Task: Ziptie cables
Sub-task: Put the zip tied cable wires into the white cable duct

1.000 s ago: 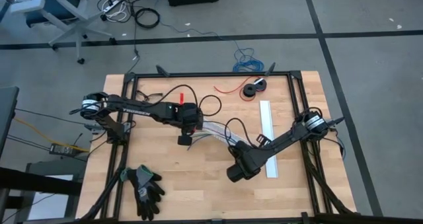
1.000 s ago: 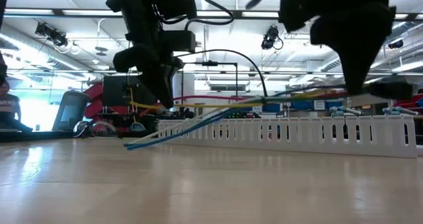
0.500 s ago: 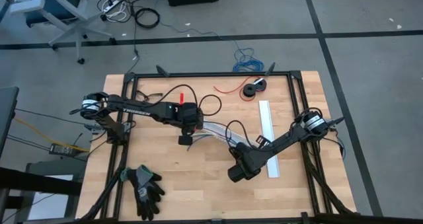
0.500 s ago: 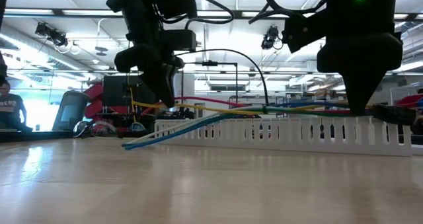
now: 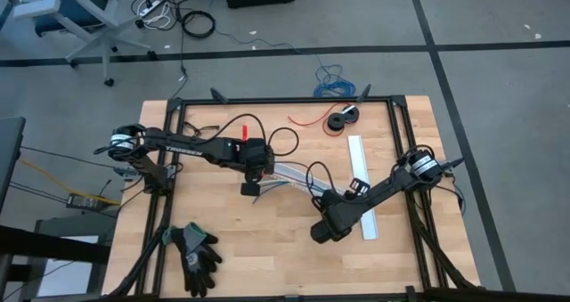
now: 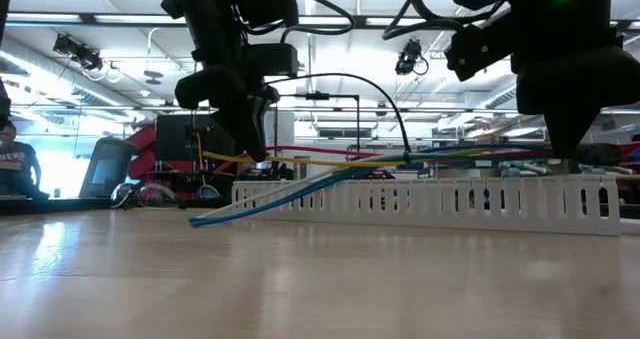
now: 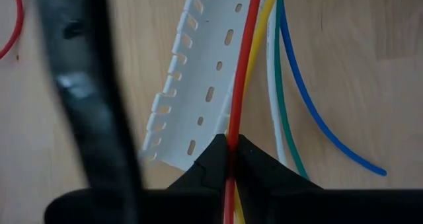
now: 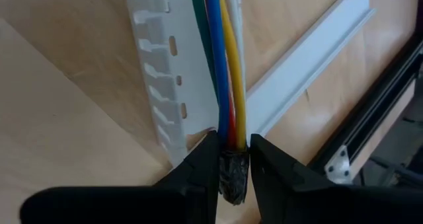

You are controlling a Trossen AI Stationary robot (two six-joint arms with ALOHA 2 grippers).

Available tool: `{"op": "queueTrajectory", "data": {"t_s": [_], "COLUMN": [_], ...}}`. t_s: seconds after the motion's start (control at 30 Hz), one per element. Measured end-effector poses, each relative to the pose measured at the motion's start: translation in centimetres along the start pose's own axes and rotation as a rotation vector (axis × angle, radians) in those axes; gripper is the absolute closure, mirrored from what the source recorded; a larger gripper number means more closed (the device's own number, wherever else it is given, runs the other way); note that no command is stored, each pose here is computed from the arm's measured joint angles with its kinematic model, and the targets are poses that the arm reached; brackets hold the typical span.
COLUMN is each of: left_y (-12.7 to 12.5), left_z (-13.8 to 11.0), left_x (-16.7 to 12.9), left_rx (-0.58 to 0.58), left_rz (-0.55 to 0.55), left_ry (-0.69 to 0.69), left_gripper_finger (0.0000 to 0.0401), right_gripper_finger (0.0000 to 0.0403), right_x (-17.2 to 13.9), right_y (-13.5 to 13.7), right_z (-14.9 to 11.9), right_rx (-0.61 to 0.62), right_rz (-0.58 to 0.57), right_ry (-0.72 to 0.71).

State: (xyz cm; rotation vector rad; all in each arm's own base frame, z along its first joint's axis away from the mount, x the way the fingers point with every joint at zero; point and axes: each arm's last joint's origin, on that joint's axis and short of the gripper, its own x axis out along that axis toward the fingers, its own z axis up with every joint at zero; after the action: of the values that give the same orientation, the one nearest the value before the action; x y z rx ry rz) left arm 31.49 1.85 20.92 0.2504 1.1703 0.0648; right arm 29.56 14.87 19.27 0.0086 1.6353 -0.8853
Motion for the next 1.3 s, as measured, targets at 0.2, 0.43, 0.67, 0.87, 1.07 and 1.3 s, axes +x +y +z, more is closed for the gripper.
{"op": "queueTrajectory", "data": {"t_s": [0.2,0.43,0.67,0.87,1.07,1.3], "left_y": [0.0,0.1,0.1,0.1,-0.1,-0.3], "left_z": [0.1,0.1,0.1,0.1,0.1,0.1], "left_x": [0.0,0.0,0.0,0.0,0.0,0.0], "left_rx": [-0.002,-0.003,-0.004,-0.004,0.0,0.001], "left_rz": [0.006,0.006,0.006,0.004,-0.038,-0.103], "left_ry": [-0.006,-0.01,-0.011,-0.011,-0.013,-0.03], "left_gripper_finger": [0.0368,0.0368,0.0368,0.0368,0.0363,0.0299], "right_gripper_finger": [0.0327,0.0283,0.0239,0.0242,0.0256,0.0267], "right_x": [0.0,0.0,-0.3,-2.6,-4.9,-5.8], "right_y": [0.1,0.1,-0.1,-0.7,-2.5,-2.6], "right_z": [0.1,0.2,0.2,-0.2,-1.7,-3.4], "right_rx": [-0.01,-0.007,-0.006,0.058,0.191,0.238], "right_rz": [0.009,0.007,-0.003,0.046,0.128,0.173], "right_ry": [-0.021,-0.031,-0.026,-0.148,-0.245,-0.272]}}
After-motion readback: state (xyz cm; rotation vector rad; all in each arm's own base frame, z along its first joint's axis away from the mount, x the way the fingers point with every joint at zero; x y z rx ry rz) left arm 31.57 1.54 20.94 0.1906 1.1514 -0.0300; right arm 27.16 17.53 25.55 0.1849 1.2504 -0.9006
